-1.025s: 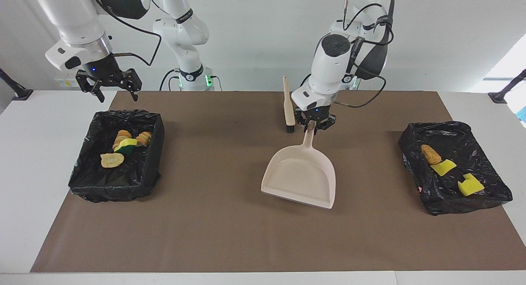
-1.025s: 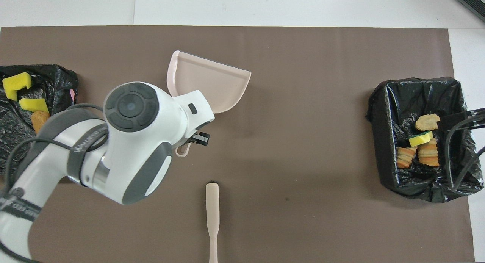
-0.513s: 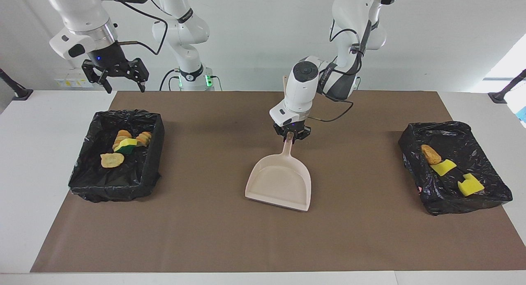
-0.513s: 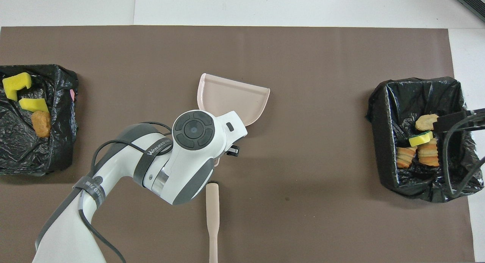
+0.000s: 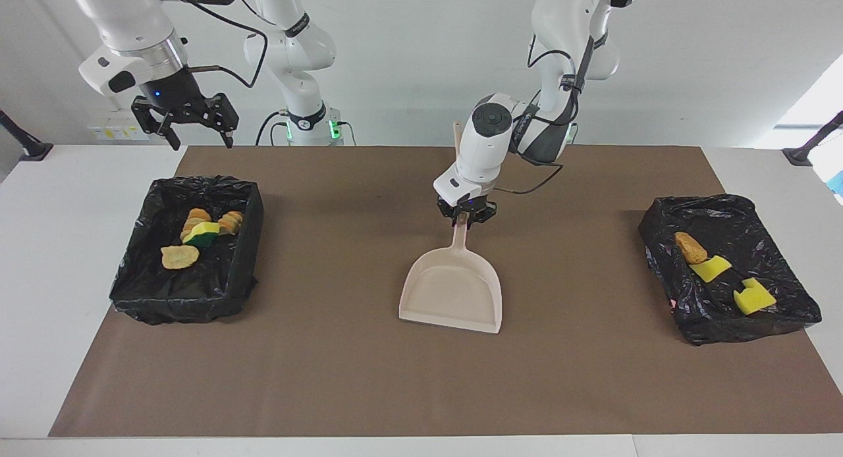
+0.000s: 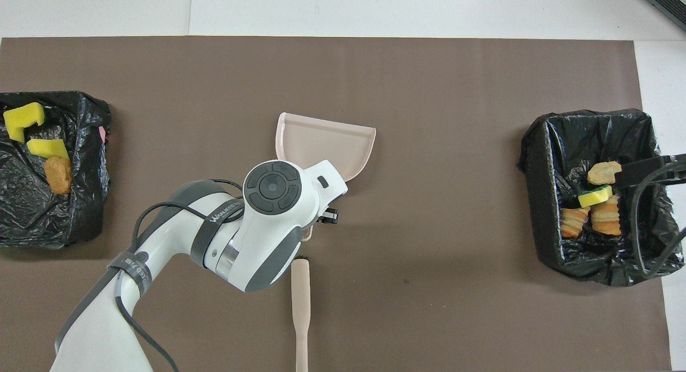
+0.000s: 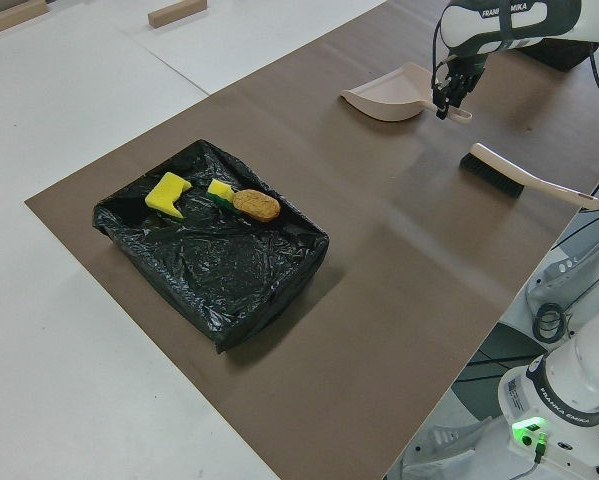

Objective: Sweep and dump trash in bin

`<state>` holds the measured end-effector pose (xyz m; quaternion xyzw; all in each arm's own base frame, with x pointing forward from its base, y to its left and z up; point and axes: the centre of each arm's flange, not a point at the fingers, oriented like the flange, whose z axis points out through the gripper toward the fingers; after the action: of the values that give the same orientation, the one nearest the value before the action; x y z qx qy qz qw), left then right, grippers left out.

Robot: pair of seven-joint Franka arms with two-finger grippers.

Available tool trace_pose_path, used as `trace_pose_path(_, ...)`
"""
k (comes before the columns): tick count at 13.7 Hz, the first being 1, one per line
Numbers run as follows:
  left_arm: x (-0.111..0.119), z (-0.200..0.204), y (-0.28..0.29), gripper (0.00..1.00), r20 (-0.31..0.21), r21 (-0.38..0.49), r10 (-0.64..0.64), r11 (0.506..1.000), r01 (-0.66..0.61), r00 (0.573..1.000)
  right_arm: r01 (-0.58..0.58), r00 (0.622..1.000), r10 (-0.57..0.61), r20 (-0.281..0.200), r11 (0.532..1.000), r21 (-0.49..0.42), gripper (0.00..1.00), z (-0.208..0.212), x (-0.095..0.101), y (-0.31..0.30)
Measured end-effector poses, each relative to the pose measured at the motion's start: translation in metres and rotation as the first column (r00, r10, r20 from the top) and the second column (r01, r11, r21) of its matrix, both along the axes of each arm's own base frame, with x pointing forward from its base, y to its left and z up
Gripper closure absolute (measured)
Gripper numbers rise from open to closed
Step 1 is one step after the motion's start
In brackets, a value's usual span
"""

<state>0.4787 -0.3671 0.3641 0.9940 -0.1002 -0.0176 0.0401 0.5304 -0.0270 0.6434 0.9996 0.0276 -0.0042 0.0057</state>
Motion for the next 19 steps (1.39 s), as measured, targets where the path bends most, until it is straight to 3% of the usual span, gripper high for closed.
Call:
trace_pose_path(3, 0.009, 0.008, 0.012, 0.07, 0.012, -0.003, 0.036, 0.999, -0.036, 0.999, 0.000, 1.000, 0.000, 0.000, 1.000, 0.000, 0.00, 0.000, 0.000, 0.000)
trace_pose_path(4, 0.017, 0.016, 0.022, 0.00, 0.019, -0.006, 0.058, 0.998, -0.058, 0.998, 0.000, 1.000, 0.000, 0.000, 1.000, 0.000, 0.00, 0.000, 0.000, 0.000)
trace_pose_path(10, 0.067, 0.090, 0.145, 0.00, 0.035, 0.003, 0.235, 0.972, -0.236, 0.971, 0.000, 1.000, 0.000, 0.000, 1.000, 0.000, 0.00, 0.000, 0.000, 0.000)
trace_pose_path(19, 0.082, 0.167, 0.298, 0.00, -0.044, 0.072, 0.138, 0.988, -0.135, 0.989, -0.001, 1.000, 0.001, 0.000, 1.000, 0.000, 0.00, 0.000, 0.000, 0.000)
